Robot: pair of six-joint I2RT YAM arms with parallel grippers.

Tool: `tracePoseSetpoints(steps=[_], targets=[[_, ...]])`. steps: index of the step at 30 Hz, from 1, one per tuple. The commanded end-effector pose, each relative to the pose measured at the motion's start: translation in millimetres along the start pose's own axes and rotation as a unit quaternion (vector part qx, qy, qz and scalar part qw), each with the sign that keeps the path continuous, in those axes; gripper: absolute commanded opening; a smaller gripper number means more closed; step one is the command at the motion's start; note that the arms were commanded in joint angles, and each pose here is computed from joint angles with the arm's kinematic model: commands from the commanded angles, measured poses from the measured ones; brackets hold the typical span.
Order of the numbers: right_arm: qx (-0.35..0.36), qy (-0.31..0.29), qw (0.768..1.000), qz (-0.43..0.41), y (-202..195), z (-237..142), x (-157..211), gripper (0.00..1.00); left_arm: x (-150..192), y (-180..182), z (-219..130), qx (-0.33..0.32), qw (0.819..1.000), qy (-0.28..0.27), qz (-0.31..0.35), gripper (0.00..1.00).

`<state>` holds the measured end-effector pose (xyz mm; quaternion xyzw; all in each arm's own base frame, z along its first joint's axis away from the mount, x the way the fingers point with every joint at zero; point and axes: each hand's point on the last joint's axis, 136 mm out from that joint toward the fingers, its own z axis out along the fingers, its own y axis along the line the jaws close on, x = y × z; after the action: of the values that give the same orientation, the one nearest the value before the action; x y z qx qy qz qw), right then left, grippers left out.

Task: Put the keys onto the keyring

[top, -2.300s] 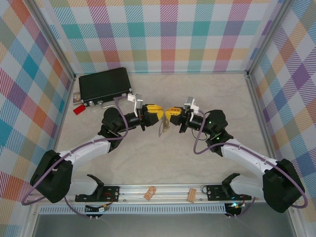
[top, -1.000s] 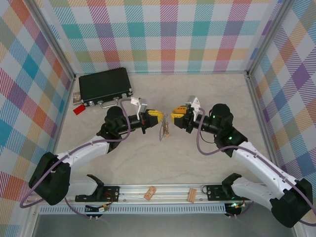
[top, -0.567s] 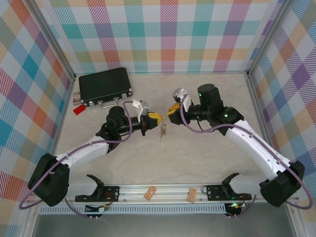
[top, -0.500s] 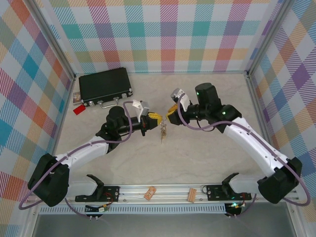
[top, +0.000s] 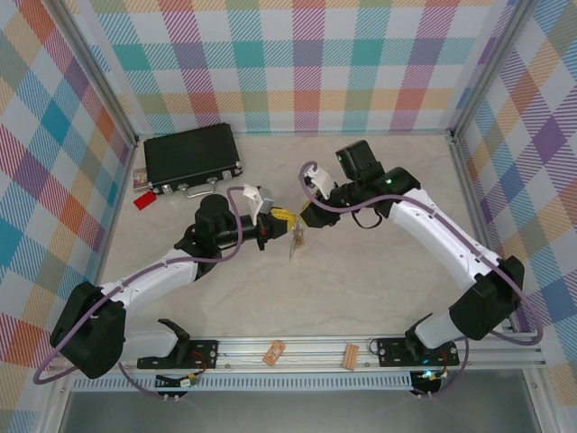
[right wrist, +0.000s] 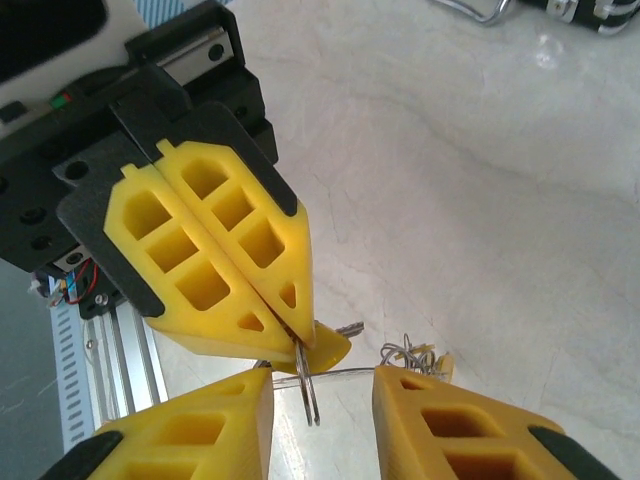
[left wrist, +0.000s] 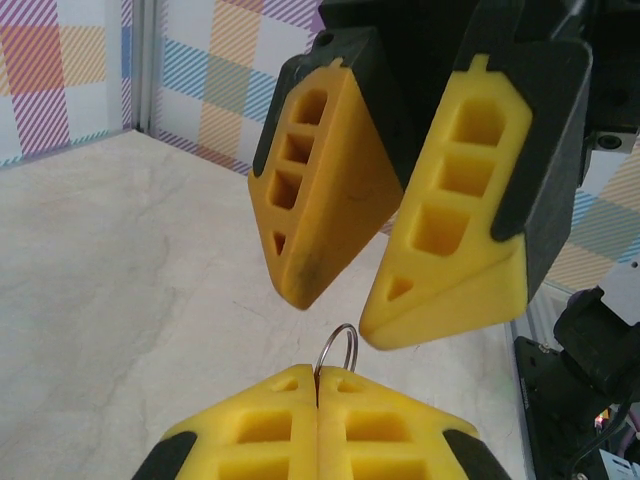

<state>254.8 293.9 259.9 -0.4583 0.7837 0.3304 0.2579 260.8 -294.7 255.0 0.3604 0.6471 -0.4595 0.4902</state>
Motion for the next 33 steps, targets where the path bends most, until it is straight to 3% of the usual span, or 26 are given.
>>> tracePoseSetpoints(steps=[1, 12, 17, 25, 30, 33], targets=[[-0.014, 0.025, 1.000, -0.010, 7.3, 3.9, 6.2, 0.30, -13.1, -10.8, -1.8, 0.012, 0.999, -0.017, 0.027, 0.00], [-0.009, 0.032, 0.999, -0.017, 5.0, 10.2, 9.9, 0.15, -11.1, -11.6, -0.3, 0.014, 1.000, -0.013, 0.024, 0.00], [-0.008, 0.025, 0.999, -0.023, 5.9, 9.4, 8.4, 0.00, -12.0, -13.2, 0.5, 0.018, 0.999, -0.014, 0.026, 0.00], [-0.012, 0.010, 0.999, -0.029, 9.0, 9.0, 6.3, 0.00, -11.3, -14.9, 1.3, 0.019, 0.999, -0.013, 0.026, 0.00], [0.001, -0.022, 0.999, -0.040, 9.7, 2.9, -0.3, 0.00, -18.4, -12.4, -3.5, -0.001, 0.999, -0.027, 0.027, 0.25], [0.006, -0.057, 0.997, -0.053, 13.0, -4.3, -6.4, 0.00, -28.1, -12.5, -11.5, -0.018, 0.998, -0.049, 0.032, 0.31]])
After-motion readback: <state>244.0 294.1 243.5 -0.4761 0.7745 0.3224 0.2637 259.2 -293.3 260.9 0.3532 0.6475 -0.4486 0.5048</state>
